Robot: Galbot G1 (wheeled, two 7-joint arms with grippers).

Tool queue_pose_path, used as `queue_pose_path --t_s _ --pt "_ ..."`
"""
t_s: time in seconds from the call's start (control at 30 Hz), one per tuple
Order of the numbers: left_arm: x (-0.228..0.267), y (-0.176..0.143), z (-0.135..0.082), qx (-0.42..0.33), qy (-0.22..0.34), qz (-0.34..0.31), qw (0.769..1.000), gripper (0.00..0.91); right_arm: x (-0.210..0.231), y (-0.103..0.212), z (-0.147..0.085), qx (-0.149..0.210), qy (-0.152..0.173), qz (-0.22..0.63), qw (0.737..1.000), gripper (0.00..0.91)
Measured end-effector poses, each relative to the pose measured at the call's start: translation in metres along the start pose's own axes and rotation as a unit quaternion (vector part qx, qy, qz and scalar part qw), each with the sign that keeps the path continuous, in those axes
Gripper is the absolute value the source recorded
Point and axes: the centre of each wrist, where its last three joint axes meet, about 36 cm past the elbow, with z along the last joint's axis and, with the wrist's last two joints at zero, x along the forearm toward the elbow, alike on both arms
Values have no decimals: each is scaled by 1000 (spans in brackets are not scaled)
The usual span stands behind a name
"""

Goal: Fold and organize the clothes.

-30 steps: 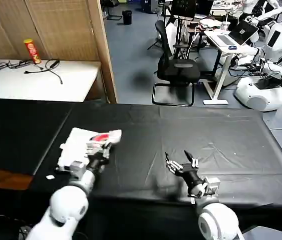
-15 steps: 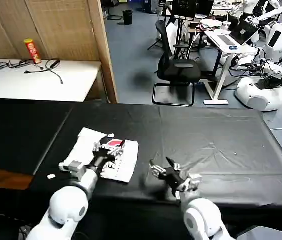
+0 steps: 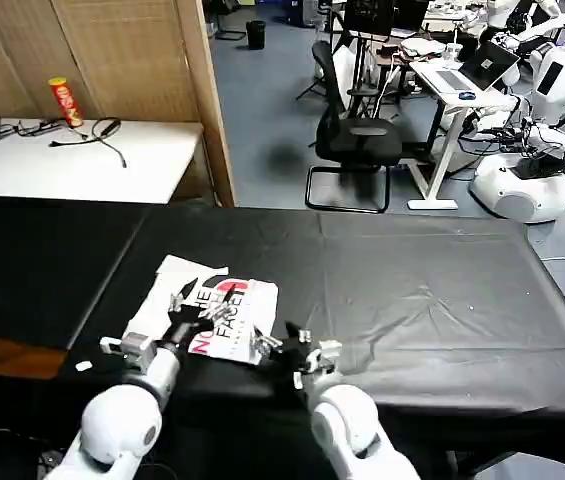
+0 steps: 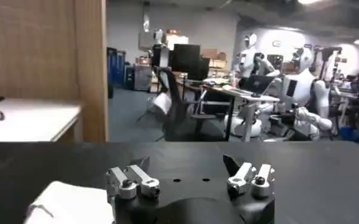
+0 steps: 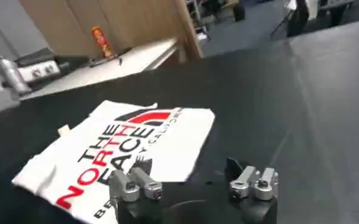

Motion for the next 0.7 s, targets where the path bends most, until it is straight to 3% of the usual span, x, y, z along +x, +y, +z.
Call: queue_pose_path --t_s 0.03,0.13,0.37,0.53,0.57,0.6,0.7 --pt "2 2 -1 -2 0 -2 1000 878 -2 2 1 -1 1 -1 1000 98" --pt "6 7 -3 -6 -3 -8 1000 878 -4 4 2 2 1 1 1000 0" --pt "8 16 -3 -10 -9 -22 1000 878 8 -10 -6 9 -8 19 1000 0" --pt "7 21 2 -11 -10 -30 999 878 25 -46 -26 31 -18 44 998 0" --pt "7 22 3 -12 -9 -32 999 878 29 -53 -29 32 -17 49 998 302" --pt "7 24 4 -12 -8 -33 999 878 34 -61 -32 35 -15 55 998 878" --pt "9 28 8 -10 -13 -36 999 878 49 -77 -38 52 -10 77 996 878"
